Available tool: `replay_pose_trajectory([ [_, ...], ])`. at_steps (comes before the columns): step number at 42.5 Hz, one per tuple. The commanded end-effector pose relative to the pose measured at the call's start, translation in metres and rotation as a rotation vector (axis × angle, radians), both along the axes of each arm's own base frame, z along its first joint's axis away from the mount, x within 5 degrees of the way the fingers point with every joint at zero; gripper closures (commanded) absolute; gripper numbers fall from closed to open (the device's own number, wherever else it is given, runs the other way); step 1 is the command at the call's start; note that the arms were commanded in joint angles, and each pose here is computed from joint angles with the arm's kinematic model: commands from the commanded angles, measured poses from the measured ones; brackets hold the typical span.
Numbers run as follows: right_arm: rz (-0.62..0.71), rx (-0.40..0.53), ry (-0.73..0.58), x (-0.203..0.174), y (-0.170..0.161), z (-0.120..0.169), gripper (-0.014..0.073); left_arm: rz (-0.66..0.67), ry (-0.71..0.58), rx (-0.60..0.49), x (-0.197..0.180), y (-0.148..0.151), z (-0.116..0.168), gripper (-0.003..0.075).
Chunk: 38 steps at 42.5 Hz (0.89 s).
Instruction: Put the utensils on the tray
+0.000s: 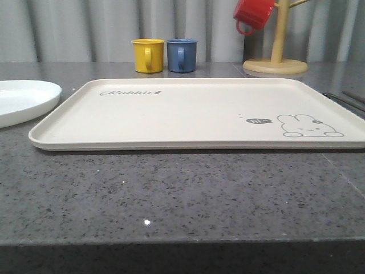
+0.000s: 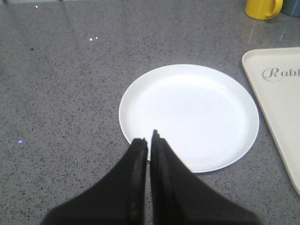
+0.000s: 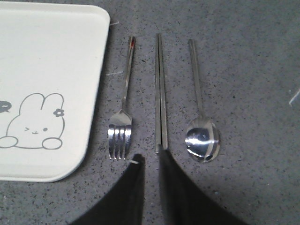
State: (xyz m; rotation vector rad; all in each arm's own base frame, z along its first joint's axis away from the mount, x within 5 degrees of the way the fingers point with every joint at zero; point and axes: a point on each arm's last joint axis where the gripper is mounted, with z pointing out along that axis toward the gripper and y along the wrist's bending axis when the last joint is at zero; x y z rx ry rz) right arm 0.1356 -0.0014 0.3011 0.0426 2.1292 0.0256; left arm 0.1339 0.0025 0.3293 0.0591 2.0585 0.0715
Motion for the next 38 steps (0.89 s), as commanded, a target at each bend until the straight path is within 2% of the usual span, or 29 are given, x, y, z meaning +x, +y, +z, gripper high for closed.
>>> replay_pose_trajectory([
  [1,-0.005,-0.018,-0.074,0.007,-0.002,0.012,0.0242,0.0,-0.064,-0.008,0.01,0.0,0.012,0.0525],
  [3,-0.006,-0.018,-0.073,0.009,-0.002,0.011,0.0147,0.0,-0.041,-0.008,0.015,0.0,0.009,0.0422],
  [5,-0.006,-0.017,-0.071,0.009,-0.002,0.011,0.0105,0.0,-0.024,-0.001,0.018,0.0,0.006,0.0328],
  [7,-0.006,-0.017,-0.071,0.009,-0.002,0.011,0.0084,0.0,-0.006,0.0,0.022,0.0,0.005,0.0258],
  [10,-0.006,-0.017,-0.07,0.009,-0.002,0.011,0.0086,0.002,0.031,0.0,0.027,0.0,0.005,0.021],
  [23,-0.006,-0.017,-0.07,0.009,-0.002,0.011,0.0086,0.015,0.207,0.032,0.074,0.004,0.004,0.0206],
  [32,-0.006,-0.017,-0.07,0.009,-0.002,0.011,0.0086,0.098,0.324,0.032,0.107,0.026,-0.005,0.0206],
  [38,-0.006,-0.017,-0.07,0.009,-0.002,0.011,0.0086,0.078,0.37,-0.034,0.124,0.039,-0.014,0.0206],
])
